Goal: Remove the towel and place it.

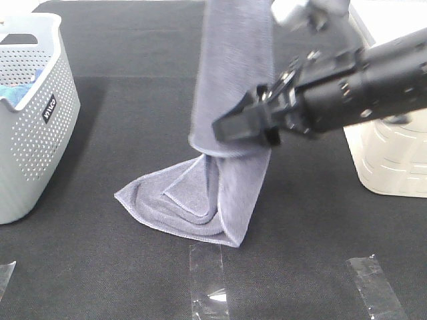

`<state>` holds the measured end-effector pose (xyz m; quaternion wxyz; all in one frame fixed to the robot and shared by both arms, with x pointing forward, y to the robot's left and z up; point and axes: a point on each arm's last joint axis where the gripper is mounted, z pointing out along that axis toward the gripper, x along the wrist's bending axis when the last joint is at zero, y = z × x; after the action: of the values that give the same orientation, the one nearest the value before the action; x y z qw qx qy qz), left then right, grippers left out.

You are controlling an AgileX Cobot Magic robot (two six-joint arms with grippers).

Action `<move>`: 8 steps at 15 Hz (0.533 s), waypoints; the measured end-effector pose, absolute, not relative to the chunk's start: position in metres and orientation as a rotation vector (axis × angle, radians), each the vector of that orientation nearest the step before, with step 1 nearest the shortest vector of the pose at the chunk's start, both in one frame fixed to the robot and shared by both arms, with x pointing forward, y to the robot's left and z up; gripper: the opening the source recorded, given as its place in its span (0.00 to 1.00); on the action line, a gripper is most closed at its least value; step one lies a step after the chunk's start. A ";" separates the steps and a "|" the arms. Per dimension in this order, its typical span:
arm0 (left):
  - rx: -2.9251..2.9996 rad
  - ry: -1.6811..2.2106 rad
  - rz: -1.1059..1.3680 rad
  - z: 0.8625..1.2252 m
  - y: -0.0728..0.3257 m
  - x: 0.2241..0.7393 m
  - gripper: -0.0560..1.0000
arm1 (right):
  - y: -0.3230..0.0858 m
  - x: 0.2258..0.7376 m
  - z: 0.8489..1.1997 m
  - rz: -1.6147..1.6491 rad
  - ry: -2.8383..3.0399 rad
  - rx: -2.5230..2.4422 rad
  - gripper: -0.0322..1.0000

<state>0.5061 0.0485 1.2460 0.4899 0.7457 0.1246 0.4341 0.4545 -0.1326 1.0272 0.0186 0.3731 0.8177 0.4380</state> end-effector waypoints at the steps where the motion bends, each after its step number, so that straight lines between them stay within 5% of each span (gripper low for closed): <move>1: 1.811 0.306 1.056 1.246 0.049 0.507 0.05 | -0.135 0.453 1.032 1.360 2.512 1.144 0.73; 6: 1.806 0.319 1.035 1.246 0.049 0.507 0.05 | -0.134 0.456 1.028 1.342 2.514 1.163 0.61; 8: 1.806 0.319 1.035 1.246 0.049 0.507 0.05 | -0.133 0.456 1.026 1.342 2.529 1.170 0.49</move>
<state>0.5066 0.0490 1.2457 0.4950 0.7453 0.1315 0.4269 0.4560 -0.1333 1.0261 0.0242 0.3781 0.8174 0.4339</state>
